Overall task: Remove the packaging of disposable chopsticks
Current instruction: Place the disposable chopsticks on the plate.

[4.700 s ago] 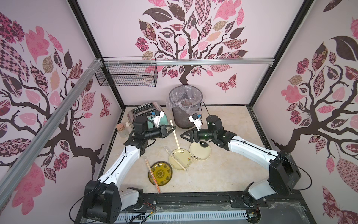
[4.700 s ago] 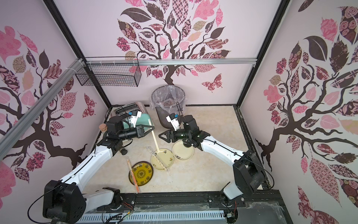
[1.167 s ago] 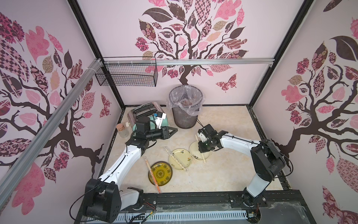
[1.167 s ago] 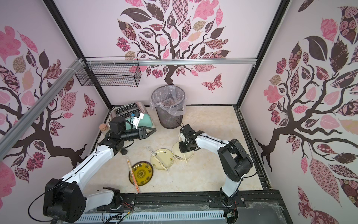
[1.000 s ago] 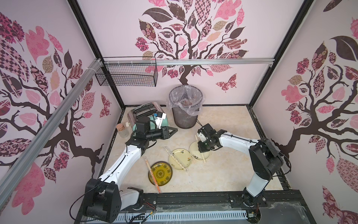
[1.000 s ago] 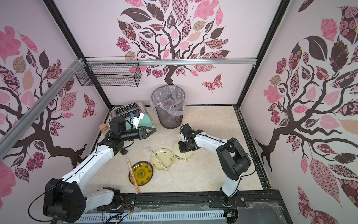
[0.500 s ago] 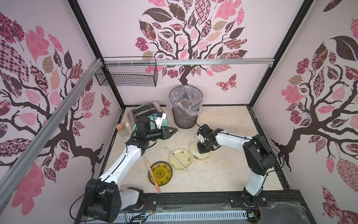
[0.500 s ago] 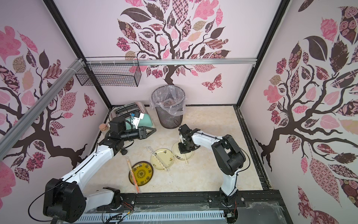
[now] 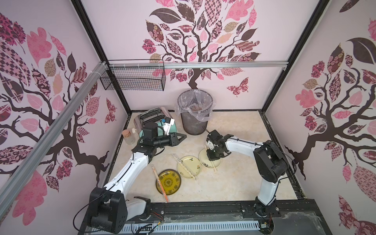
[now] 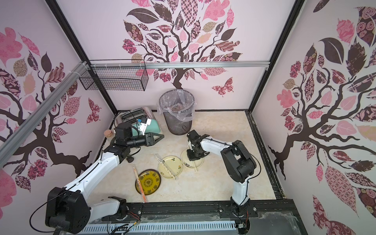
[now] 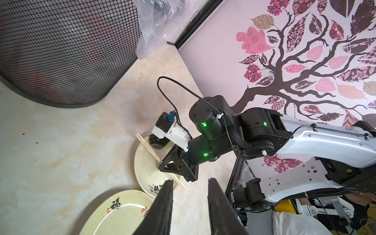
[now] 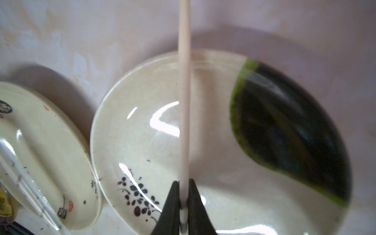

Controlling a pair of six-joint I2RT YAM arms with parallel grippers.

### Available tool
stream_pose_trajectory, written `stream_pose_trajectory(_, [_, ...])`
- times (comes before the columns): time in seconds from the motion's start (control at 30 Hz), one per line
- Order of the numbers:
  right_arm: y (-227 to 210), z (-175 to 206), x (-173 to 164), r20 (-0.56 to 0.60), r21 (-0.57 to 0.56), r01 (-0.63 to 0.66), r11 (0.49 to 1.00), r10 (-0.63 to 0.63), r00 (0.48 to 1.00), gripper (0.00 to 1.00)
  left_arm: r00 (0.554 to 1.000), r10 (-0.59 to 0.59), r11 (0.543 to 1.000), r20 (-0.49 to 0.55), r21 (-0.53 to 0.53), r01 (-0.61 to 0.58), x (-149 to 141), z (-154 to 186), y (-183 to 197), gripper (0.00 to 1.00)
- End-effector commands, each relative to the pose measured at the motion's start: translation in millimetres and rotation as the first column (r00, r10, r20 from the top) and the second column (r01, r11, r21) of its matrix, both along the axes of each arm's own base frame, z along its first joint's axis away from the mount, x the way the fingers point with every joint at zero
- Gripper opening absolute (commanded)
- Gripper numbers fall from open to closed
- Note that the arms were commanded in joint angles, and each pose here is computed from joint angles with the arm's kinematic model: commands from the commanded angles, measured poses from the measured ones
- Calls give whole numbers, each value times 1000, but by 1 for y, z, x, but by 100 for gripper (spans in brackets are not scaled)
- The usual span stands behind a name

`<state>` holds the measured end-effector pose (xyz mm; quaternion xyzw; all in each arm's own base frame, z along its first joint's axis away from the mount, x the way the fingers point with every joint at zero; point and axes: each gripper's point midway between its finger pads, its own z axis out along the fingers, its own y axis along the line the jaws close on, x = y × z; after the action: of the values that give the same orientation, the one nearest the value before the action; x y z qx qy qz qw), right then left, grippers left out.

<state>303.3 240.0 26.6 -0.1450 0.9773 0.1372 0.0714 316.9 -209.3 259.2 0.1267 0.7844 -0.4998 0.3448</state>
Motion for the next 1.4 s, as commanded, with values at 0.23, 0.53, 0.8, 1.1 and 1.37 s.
stream_pose_trajectory(0.23, [-2, -1, 3, -1, -30, -4, 1000, 4, 1000, 17, 999, -12, 1000, 36, -5, 13, 1, 13, -2, 32])
stream_pose_trajectory(0.53, [-2, 7, 6, 26, -26, 1, 1000, 0, 1000, 28, 999, -13, 1000, 34, -5, 13, 1, 12, -2, 32])
stream_pose_trajectory(0.8, [-3, 21, 10, 62, -16, 10, 1000, -9, 998, 35, 999, -7, 1000, 32, 9, 7, 2, 10, -1, 32])
stream_pose_trajectory(1.1, [-6, 42, 11, 112, 1, 17, 1000, -17, 994, 42, 1000, 5, 1000, 21, 29, -6, 4, 5, 1, 32])
stream_pose_trajectory(1.37, [15, 80, 1, 207, 115, -55, 992, 31, 978, 46, 994, 105, 992, -1, 76, -105, 18, -5, 23, 32])
